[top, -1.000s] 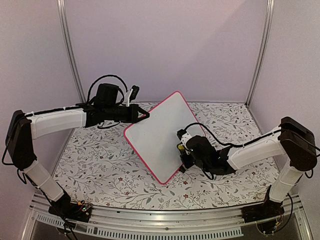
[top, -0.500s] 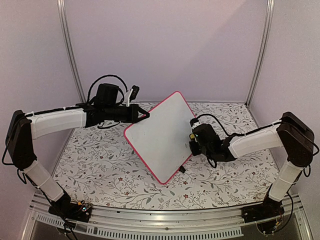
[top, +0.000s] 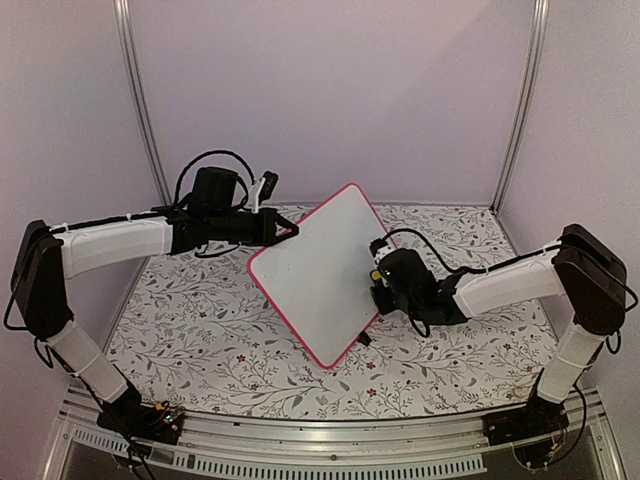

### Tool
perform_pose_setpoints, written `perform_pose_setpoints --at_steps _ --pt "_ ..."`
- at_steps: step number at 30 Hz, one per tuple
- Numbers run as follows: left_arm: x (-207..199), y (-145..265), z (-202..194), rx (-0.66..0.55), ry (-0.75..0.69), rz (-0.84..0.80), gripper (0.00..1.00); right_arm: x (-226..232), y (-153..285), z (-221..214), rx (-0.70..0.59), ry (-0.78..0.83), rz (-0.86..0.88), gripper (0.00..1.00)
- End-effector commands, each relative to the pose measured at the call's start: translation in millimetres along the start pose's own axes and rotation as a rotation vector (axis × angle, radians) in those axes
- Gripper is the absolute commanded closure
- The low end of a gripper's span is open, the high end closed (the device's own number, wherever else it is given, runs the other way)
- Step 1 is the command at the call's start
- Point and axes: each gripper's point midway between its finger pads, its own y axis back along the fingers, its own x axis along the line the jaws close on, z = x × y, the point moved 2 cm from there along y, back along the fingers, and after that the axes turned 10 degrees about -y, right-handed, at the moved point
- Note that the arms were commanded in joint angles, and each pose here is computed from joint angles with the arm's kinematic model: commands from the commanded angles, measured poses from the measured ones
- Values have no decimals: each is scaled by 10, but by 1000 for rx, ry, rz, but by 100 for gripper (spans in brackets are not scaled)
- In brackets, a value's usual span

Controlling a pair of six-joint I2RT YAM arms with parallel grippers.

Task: Erase the whiteboard
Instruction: Erase the whiteboard at the center of the board.

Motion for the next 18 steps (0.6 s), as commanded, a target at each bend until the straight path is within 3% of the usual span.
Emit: perform_pose_setpoints --at_steps 1,7,18 --pt "13 -93 -350 115 -57 -14 100 474 250 214 -76 -5 241 86" --pt "9 -90 -348 115 -57 -15 100 391 279 344 -112 -17 190 86" --pt "8 -89 -349 115 -57 -16 100 -169 -127 47 16 -69 -50 87"
